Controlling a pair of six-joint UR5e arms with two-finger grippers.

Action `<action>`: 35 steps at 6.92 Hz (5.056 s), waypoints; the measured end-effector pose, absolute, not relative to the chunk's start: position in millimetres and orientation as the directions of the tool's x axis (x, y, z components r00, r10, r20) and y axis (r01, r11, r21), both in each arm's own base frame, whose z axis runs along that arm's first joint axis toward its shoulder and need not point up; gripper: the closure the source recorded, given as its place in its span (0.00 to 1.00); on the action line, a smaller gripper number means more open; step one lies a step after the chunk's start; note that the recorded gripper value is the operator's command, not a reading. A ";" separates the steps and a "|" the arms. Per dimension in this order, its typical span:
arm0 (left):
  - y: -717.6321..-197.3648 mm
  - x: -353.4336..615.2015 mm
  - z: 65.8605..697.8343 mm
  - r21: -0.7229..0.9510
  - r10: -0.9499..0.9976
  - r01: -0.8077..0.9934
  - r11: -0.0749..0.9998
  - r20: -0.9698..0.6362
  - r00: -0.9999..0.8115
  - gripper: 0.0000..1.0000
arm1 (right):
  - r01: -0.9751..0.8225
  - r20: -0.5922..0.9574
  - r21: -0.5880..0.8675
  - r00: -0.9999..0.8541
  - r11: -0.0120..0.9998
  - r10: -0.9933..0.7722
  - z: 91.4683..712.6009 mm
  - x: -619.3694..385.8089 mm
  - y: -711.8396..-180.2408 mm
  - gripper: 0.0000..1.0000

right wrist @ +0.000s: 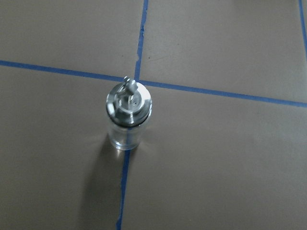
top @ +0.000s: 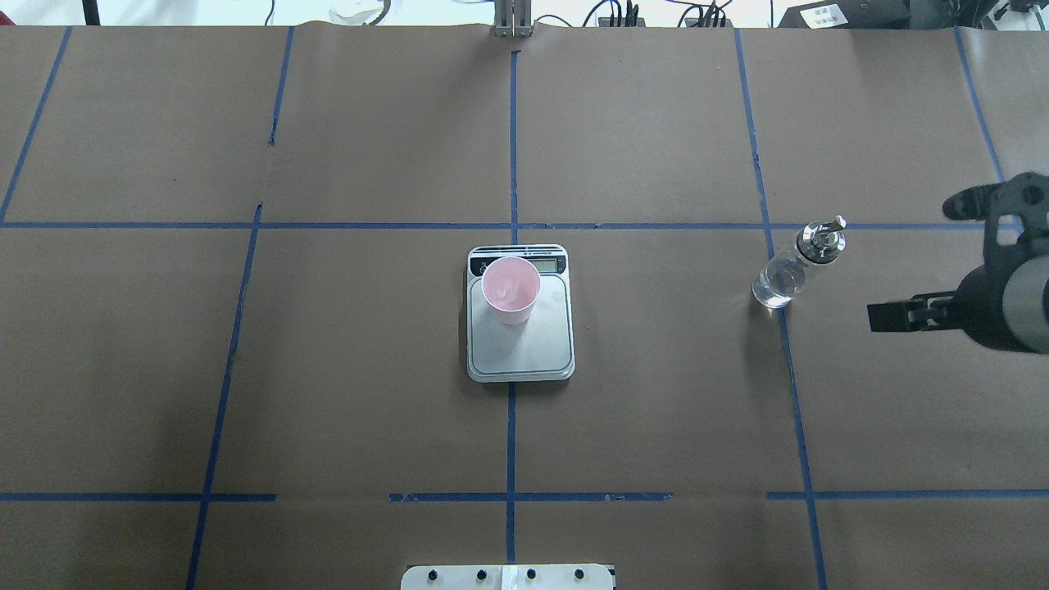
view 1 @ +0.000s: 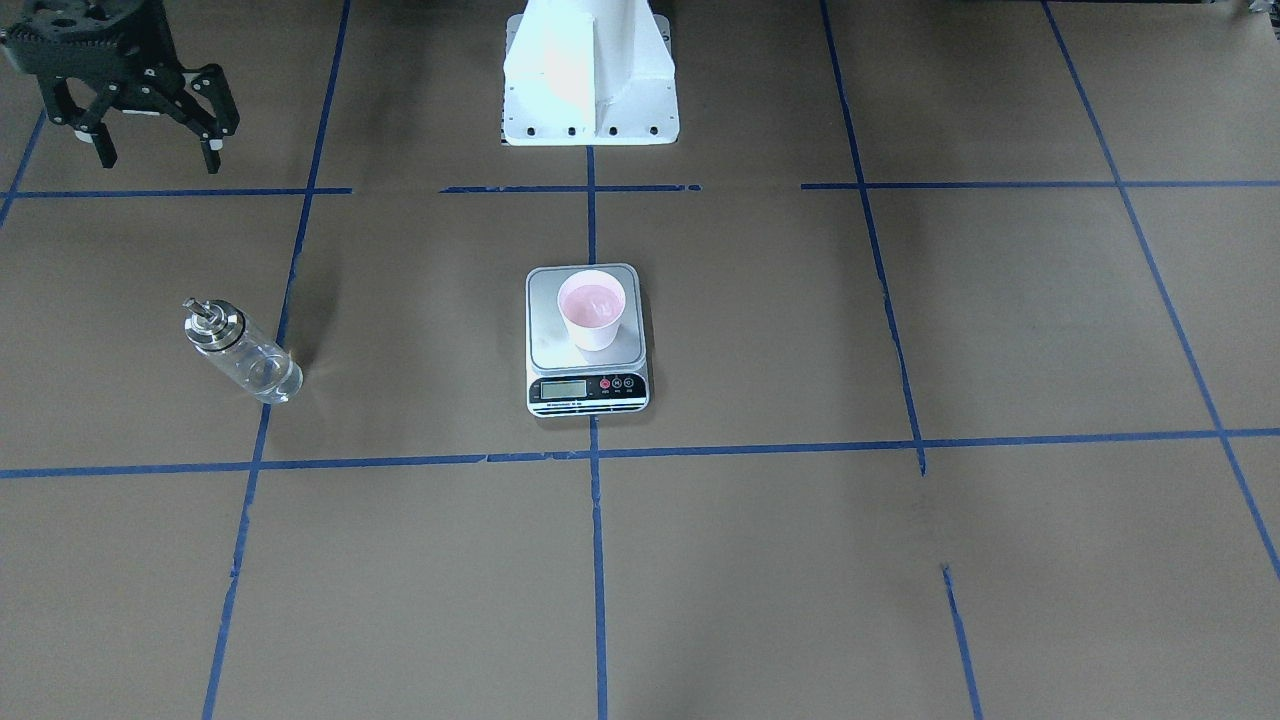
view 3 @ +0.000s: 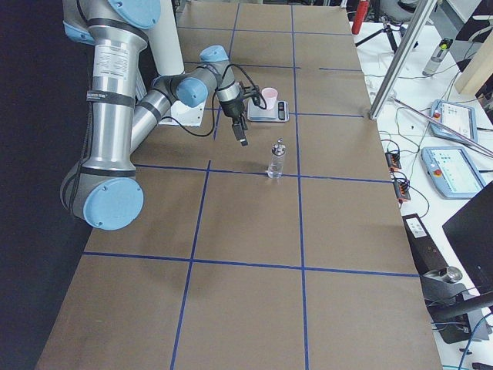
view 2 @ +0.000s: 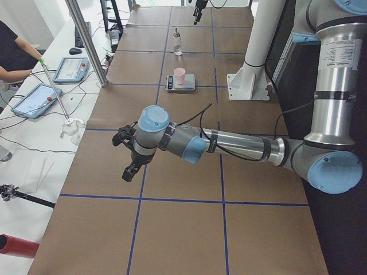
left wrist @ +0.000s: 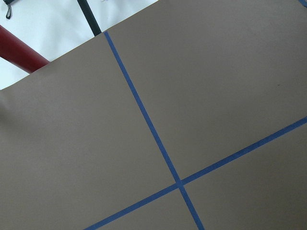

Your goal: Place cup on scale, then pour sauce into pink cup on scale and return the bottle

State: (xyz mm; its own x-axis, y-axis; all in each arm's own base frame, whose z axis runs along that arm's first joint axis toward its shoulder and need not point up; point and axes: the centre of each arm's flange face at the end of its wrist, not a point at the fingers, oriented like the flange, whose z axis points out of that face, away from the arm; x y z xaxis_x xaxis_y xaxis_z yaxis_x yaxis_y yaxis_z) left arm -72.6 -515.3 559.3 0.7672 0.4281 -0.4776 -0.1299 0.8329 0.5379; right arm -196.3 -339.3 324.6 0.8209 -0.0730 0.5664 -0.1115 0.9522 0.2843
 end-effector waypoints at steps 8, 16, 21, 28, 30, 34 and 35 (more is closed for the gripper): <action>-498.4 -70.7 601.2 0.373 0.337 -0.134 0.918 -0.557 0.759 0.00 | 0.205 0.655 0.244 0.686 0.948 -0.317 533.3 0.9 -468.7 0.00; -495.0 -70.1 648.1 0.200 0.231 -0.135 0.970 -0.610 0.758 0.00 | 0.100 0.727 0.105 0.671 0.989 -0.145 646.3 45.4 -473.8 0.00; -497.1 -65.7 635.0 0.051 0.019 0.021 0.998 -0.677 0.736 0.00 | 0.054 0.741 0.059 0.667 0.997 -0.080 647.6 47.5 -471.8 0.00; -500.3 -65.0 629.4 0.052 0.011 0.033 0.998 -0.682 0.731 0.00 | -0.094 0.739 -0.068 0.664 0.993 0.113 636.8 47.5 -477.9 0.00; -500.7 -64.9 627.6 0.056 0.014 0.033 0.998 -0.683 0.730 0.00 | -0.092 0.740 -0.066 0.664 0.994 0.110 636.9 47.5 -477.8 0.00; -503.9 -64.4 620.8 0.068 0.023 0.032 0.997 -0.683 0.730 0.00 | -0.087 0.741 -0.062 0.663 0.994 0.104 637.3 47.5 -477.7 0.00; -504.8 -64.3 619.7 0.070 0.024 0.032 0.997 -0.683 0.730 0.00 | -0.087 0.741 -0.062 0.663 0.994 0.104 637.1 47.4 -477.7 0.00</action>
State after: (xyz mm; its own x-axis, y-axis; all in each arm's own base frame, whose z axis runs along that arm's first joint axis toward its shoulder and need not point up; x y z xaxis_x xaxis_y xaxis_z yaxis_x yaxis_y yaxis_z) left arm -64.3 -504.8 619.7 0.7300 0.0244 -0.6830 0.0319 0.9971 0.0697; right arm 47.4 -477.7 637.1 0.6630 0.1041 0.7413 -0.0873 0.9943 -0.0616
